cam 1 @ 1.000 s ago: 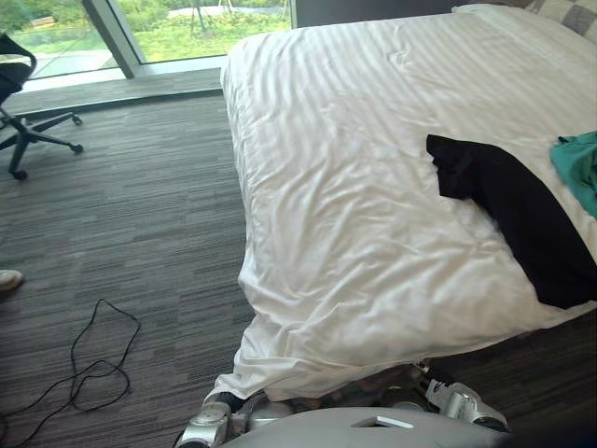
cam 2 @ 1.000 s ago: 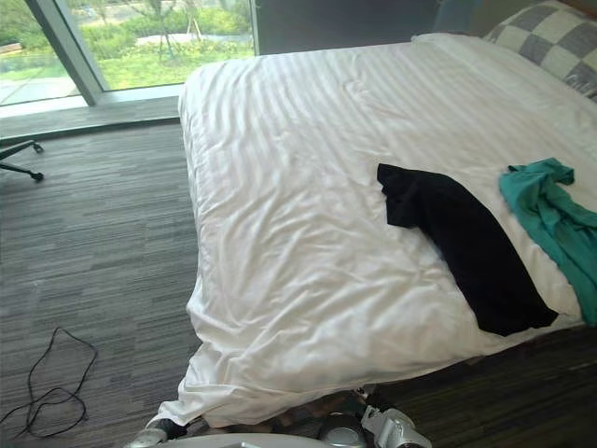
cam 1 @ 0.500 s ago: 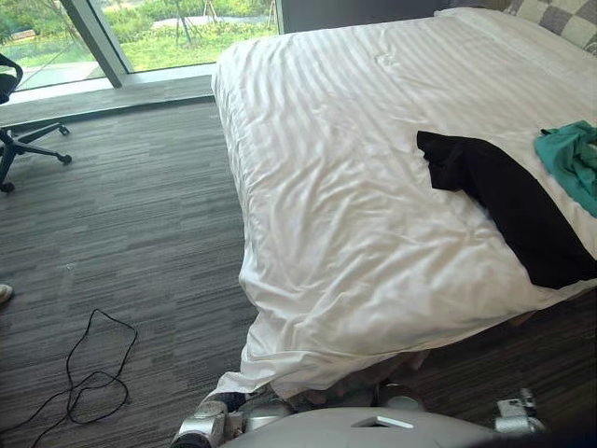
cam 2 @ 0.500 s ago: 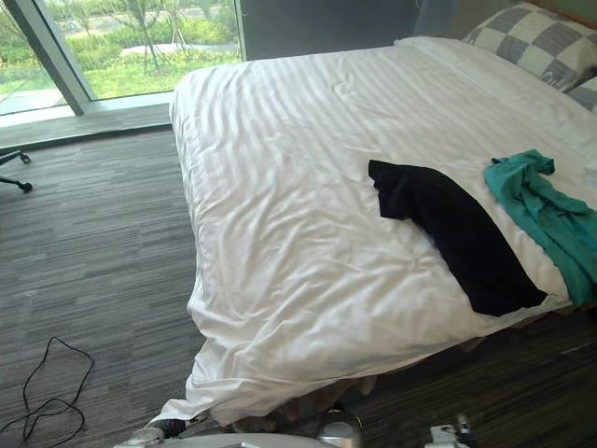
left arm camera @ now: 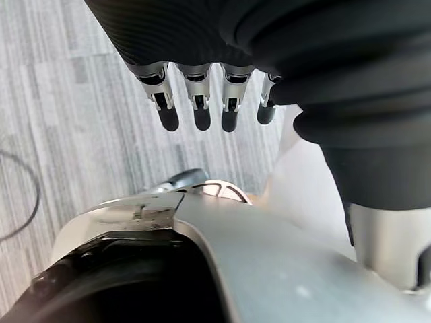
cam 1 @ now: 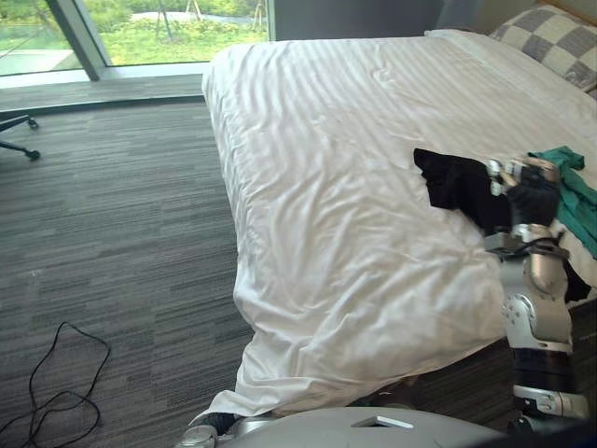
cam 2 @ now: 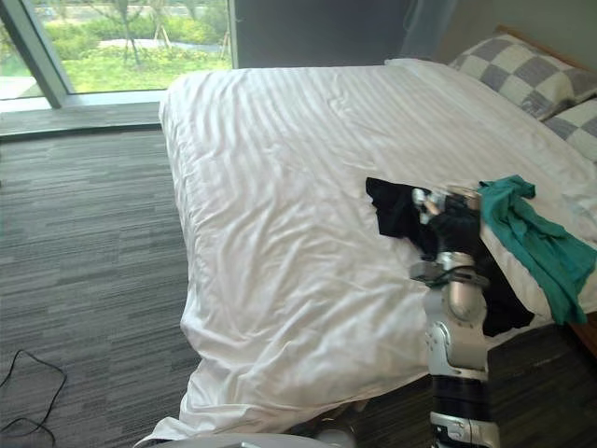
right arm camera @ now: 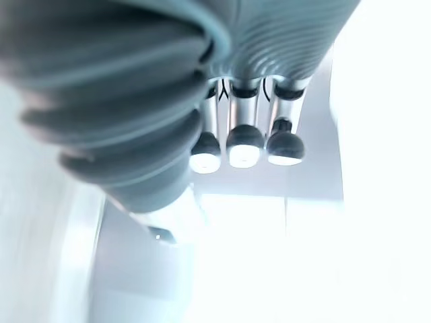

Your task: Tidy the bed and pick cloth on bed and put in laundry

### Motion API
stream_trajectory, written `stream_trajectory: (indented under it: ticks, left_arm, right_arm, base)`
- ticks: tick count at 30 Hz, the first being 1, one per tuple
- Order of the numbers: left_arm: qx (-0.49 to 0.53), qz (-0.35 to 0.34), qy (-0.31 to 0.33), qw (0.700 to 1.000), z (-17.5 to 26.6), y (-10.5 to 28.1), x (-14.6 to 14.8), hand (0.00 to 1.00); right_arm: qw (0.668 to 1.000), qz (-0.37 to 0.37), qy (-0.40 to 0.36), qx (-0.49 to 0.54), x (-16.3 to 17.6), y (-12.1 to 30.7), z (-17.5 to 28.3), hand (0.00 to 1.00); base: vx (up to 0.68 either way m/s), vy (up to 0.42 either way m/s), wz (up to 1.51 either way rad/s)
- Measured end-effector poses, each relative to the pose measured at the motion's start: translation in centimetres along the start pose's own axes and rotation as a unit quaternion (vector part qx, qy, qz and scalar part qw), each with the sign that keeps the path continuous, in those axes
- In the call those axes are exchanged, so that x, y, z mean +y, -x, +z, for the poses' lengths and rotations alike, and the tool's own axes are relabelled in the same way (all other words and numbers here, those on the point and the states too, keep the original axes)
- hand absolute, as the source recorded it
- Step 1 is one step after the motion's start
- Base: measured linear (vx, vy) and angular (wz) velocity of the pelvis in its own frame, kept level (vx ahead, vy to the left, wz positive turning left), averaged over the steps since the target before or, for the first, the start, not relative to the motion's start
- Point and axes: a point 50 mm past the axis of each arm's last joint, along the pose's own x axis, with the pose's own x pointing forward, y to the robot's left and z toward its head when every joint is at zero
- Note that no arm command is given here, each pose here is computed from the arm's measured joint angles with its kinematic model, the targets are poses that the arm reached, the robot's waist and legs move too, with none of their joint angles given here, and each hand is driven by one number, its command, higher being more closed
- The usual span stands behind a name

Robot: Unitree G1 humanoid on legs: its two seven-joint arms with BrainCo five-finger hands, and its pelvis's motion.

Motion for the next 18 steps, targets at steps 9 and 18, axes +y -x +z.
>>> stream_trajectory:
  ticks: [9,18]
  left_arm:
    - [-0.022,0.013,-0.012,1.000,1.1,0.0,1.2,0.00]
    - [-0.130,-0.010,-0.047,0.990,9.1,0.1,-0.2,0.00]
  right_arm:
    - [0.969,0.226,-0.084,0.061,9.2,-3.9,-2.8,1.00]
    - [0.911,0.406,-0.064,0.031,16.3,-5.8,0.6,1.00]
  base:
    - [-0.06,-0.047,0.44]
    - [-0.11,-0.030,0.10]
